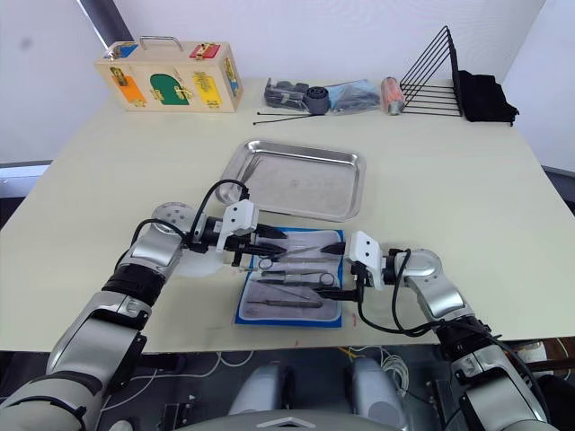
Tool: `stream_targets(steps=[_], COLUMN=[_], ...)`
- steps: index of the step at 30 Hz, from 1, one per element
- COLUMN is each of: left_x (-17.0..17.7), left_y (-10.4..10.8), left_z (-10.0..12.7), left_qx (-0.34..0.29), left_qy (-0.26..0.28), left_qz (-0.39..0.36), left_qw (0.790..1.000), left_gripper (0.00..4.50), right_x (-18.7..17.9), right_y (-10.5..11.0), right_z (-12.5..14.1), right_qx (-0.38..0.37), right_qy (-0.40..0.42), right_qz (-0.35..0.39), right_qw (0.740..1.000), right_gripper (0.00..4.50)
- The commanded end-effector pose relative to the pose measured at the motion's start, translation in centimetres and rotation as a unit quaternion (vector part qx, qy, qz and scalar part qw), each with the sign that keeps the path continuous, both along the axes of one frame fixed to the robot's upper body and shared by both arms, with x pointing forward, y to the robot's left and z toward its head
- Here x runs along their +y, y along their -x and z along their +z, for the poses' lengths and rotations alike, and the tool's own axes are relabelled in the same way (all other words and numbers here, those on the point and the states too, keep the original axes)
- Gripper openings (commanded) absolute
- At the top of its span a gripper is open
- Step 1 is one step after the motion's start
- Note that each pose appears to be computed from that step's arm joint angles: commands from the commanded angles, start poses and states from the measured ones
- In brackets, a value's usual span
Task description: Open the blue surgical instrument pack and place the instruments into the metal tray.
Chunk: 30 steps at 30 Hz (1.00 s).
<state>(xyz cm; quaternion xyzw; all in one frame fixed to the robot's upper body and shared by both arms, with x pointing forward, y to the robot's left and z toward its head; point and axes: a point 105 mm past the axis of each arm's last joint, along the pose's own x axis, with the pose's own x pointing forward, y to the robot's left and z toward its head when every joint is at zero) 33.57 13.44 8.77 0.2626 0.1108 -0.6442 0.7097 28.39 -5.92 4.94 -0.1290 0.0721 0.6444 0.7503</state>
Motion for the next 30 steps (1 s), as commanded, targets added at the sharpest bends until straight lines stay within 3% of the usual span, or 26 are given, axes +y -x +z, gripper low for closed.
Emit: stream_targets(steps=[1,13,23,30], left_x=[0.1,-0.1,-0.1,0.4], left_y=[0.6,-0.3,1.1,1.2], left_z=[-0.5,0.8,0.8,-0.1], left_qx=[0.014,0.034,0.057,0.044], left_qy=[-0.004,0.055,0.049,0.008], left_qz=[-0.009,0.036,0.008,0.005], left_qw=[1.000,0.997,0.997,0.999], left_gripper=[1.50,1.50,1.50,1.50], right_x=[-2.0,-1.9,-1.9,-1.8], right_y=[1.8,1.8,1.8,1.8], right_z=[-5.9,-5.9,-6.0,-6.0], right_qx=[0.094,0.093,0.092,0.092], right_qy=[0.088,0.089,0.090,0.090], right_qz=[-0.025,-0.022,-0.022,-0.022], right_qw=[0.991,0.991,0.991,0.991], right_gripper=[4.50,4.50,4.50,4.50])
